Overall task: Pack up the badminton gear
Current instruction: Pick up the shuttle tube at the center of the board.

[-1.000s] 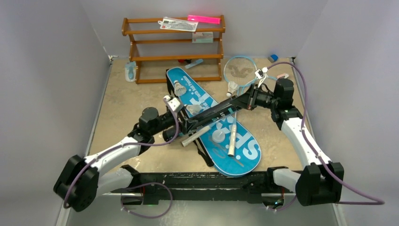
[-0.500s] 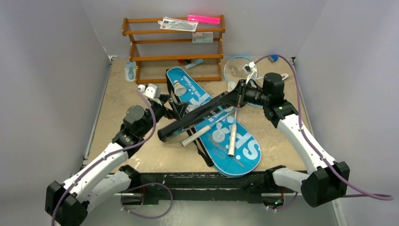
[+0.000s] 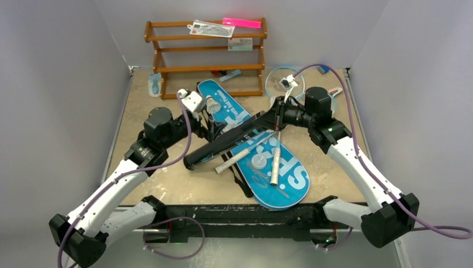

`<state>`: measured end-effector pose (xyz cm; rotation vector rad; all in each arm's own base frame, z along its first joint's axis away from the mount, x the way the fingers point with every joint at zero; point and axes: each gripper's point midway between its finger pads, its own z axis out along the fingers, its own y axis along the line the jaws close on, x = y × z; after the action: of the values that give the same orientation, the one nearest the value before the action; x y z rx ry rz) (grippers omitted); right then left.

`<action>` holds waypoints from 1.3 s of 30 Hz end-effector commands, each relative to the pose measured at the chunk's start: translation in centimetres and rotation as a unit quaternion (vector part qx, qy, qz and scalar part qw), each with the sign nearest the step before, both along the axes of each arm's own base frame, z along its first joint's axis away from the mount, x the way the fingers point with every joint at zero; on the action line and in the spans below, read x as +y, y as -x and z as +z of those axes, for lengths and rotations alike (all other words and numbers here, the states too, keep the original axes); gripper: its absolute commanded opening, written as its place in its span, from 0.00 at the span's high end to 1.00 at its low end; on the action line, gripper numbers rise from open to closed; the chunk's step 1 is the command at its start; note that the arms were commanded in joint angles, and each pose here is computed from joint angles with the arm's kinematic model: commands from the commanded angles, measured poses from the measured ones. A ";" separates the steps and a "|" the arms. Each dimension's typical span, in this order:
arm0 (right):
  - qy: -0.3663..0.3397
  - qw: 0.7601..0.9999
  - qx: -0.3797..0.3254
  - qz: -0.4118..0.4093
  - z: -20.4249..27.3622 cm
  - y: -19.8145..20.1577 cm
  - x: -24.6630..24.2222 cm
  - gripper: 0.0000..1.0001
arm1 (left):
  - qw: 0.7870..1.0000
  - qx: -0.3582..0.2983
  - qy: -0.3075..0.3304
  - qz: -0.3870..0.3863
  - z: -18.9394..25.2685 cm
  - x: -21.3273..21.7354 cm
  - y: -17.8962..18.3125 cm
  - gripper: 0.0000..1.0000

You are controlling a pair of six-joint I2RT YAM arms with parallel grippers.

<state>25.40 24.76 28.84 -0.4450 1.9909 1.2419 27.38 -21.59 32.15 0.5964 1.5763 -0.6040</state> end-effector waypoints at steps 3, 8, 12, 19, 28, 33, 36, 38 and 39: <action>0.009 0.999 -0.022 0.029 2.4 1.7 2.1 1.00 | 0.992 -0.003 -0.036 -0.119 -2.7 -2.2 3.0 0.03; 0.019 0.998 -0.032 0.052 3.3 3.1 4.3 1.00 | 0.993 -0.028 -0.024 -0.111 -2.9 -1.4 3.8 0.02; 0.028 0.997 -0.033 0.065 3.0 3.8 6.1 1.00 | 0.995 -0.024 -0.018 -0.099 -3.2 -1.0 3.8 0.02; 0.046 0.995 -0.048 0.069 3.8 4.1 7.9 1.00 | 0.992 -0.004 -0.008 -0.128 -3.8 -1.8 4.7 0.02; 0.043 0.994 -0.057 0.080 4.6 4.8 8.9 1.00 | 0.982 0.023 -0.016 -0.188 -5.4 -3.3 5.8 0.05; 0.041 0.994 -0.060 0.083 5.0 5.1 9.0 1.00 | 0.981 0.043 -0.030 -0.185 -7.4 -3.5 5.2 0.06; 0.041 0.994 -0.063 0.084 5.2 5.3 8.9 1.00 | 0.983 0.054 -0.037 -0.169 -8.0 -3.4 4.5 0.11; 0.042 0.993 -0.065 0.084 5.2 5.3 8.8 1.00 | 0.984 0.057 -0.040 -0.163 -8.3 -3.3 4.2 0.17; 0.042 0.993 -0.066 0.084 5.3 5.4 8.7 0.99 | 0.984 0.059 -0.041 -0.162 -8.4 -3.3 4.1 0.20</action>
<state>20.41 33.68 32.10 -0.7070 1.9888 1.2028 22.67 -24.94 23.44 0.9120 1.6498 -0.8577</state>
